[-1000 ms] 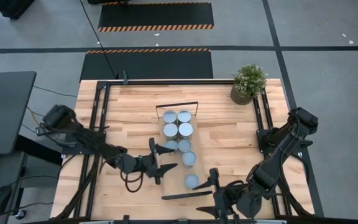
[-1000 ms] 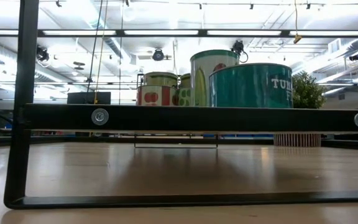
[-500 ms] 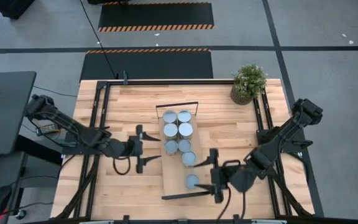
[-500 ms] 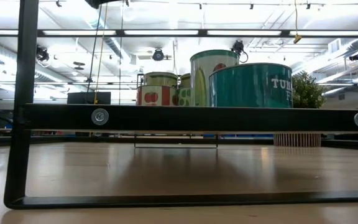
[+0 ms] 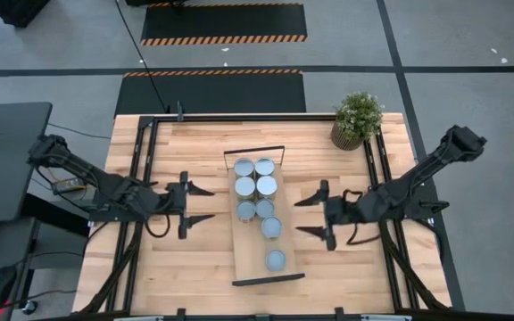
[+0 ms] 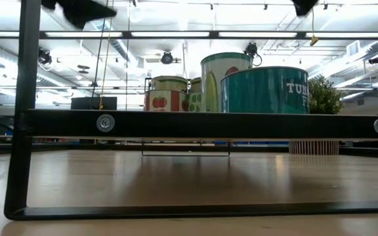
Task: Pick and place cans onto a shelf
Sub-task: Return to Home Position
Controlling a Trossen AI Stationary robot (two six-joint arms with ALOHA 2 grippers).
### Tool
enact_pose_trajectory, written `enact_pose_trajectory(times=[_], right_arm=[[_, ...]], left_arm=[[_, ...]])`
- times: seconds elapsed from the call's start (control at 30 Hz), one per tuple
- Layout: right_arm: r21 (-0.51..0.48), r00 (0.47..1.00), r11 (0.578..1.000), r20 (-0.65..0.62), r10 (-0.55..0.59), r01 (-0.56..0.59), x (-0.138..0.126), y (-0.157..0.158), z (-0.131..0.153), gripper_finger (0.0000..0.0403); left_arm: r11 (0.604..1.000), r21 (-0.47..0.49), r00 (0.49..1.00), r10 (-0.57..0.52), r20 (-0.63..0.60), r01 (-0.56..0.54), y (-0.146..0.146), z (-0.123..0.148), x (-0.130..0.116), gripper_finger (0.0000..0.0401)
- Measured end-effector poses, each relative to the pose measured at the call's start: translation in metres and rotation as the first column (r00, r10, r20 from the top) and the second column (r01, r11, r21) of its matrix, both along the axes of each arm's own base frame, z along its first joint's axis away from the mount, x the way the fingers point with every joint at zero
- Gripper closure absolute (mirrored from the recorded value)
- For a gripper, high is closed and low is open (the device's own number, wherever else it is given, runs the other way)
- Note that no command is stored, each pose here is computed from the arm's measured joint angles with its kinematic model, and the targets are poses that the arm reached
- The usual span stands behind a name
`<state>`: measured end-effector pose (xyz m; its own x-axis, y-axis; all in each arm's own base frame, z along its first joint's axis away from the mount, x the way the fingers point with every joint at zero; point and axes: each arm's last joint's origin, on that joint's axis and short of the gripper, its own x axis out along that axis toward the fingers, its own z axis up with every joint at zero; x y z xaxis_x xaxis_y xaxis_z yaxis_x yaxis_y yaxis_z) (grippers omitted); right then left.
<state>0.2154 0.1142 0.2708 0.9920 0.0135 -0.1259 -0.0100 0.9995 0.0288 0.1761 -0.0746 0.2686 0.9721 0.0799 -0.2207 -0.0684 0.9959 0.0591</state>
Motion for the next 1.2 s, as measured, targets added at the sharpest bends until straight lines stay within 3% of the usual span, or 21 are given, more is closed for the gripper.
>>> enact_pose_trajectory(times=[0.17, 0.4, 0.73, 0.9, 1.2], right_arm=[[0.048, 0.997, 0.999, 0.081, -0.001, -0.003, -0.028, -0.021, -0.021, 0.0093], [0.096, 0.987, 0.994, 0.15, -0.059, 0.044, -0.055, -0.05, -0.036, 0.0093], [0.099, 0.965, 0.987, 0.22, -0.142, 0.123, -0.075, -0.087, -0.046, 0.0094], [0.087, 0.949, 0.977, 0.234, -0.211, 0.195, -0.083, -0.1, -0.045, 0.0094], [0.085, 0.913, 0.956, 0.283, -0.294, 0.281, -0.103, -0.112, -0.038, 0.0094]], left_arm=[[0.998, -0.059, 0.998, 0.02, 0.06, -0.017, 0.011, -0.031, -0.016, 0.0108], [0.988, -0.095, 0.97, 0.142, 0.195, -0.125, 0.04, -0.05, -0.031, 0.0127], [0.973, -0.028, 0.939, 0.228, 0.258, -0.229, 0.077, -0.065, -0.047, 0.022], [0.971, 0.043, 0.926, 0.21, 0.314, -0.235, 0.081, -0.062, -0.055, 0.0267], [0.966, 0.017, 0.871, 0.225, 0.436, -0.258, 0.082, -0.067, -0.076, 0.0354]])
